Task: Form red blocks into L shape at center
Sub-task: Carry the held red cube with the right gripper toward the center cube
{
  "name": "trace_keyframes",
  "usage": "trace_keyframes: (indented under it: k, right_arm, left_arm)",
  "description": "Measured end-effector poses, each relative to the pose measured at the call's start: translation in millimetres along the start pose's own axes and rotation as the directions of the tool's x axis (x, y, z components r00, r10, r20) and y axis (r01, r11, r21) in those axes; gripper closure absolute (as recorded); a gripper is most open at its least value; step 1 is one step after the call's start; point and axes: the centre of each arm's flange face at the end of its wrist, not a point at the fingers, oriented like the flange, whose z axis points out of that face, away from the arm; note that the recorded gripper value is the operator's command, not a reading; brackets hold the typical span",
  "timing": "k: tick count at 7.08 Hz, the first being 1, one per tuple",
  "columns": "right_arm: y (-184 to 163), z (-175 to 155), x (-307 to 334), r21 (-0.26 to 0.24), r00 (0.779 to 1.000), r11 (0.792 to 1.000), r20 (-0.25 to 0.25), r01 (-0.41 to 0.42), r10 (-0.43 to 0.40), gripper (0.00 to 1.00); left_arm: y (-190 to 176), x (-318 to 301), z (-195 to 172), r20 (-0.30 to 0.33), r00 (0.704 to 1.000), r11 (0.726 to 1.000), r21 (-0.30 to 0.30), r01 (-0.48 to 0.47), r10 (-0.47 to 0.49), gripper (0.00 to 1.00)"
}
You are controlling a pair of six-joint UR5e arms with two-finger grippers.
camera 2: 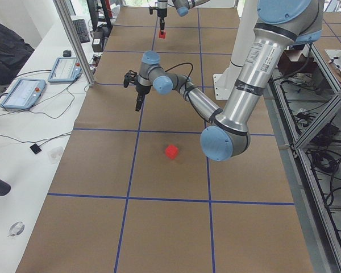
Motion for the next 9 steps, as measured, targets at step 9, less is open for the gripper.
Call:
trace_keyframes:
  k: [9]
  right_arm:
    - [8, 103, -435, -0.045, 0.988, 0.991, -0.095, -0.127, 0.122, 1.00]
  left_arm:
    - [4, -85, 7, 0.072, 0.995, 0.997, -0.037, -0.063, 0.065, 0.00]
